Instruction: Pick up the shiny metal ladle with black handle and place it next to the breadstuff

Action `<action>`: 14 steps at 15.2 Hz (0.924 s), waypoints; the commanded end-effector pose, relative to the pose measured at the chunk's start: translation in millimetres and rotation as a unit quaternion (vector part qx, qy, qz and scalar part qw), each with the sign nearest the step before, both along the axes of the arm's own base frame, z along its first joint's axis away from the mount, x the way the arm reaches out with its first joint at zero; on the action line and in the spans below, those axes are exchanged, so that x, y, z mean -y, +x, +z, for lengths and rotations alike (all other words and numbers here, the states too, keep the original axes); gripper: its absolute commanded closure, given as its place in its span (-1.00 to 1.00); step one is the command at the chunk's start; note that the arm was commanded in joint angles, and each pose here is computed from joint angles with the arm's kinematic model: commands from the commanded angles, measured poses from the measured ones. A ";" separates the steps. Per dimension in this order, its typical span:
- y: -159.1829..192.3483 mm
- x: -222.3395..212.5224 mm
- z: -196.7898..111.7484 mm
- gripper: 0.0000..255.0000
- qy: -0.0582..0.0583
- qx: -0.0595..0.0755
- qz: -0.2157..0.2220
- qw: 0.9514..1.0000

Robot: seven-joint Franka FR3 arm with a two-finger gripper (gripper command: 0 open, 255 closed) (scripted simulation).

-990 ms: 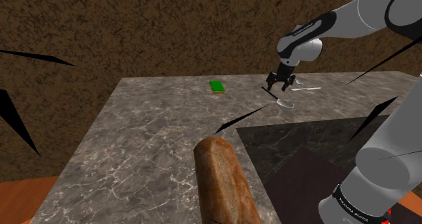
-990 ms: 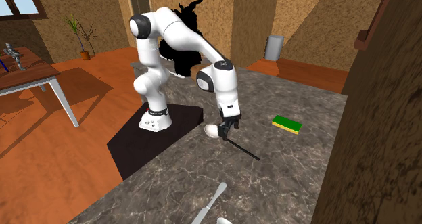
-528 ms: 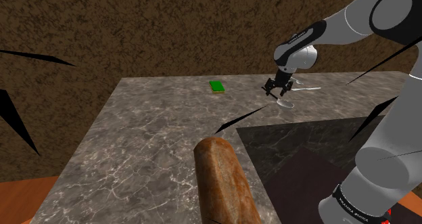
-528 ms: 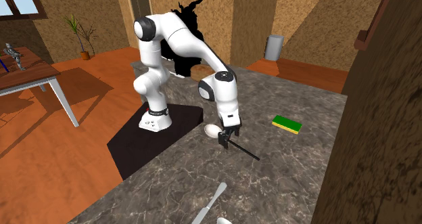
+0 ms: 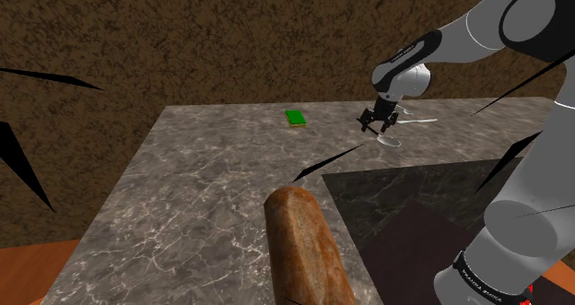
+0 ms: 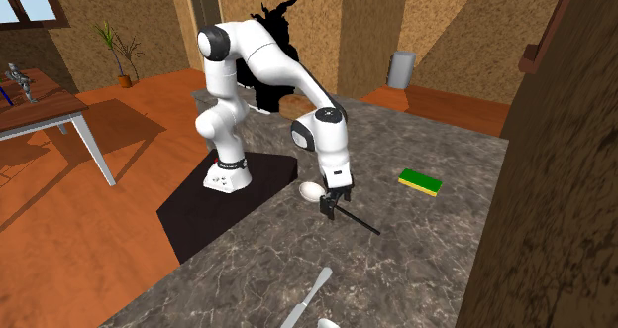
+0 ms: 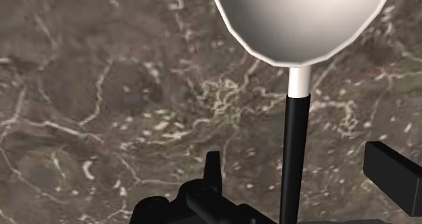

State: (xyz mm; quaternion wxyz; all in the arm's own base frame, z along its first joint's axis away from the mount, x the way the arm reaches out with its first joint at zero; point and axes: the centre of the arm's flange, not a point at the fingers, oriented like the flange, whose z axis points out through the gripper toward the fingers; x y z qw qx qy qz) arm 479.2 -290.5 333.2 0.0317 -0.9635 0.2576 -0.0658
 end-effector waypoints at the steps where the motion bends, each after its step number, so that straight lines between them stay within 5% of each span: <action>1: 0.0 0.0 0.0 1.00 0.000 0.000 0.000 1.000; 14: 0.0 0.0 21.1 1.00 0.000 0.000 0.000 1.000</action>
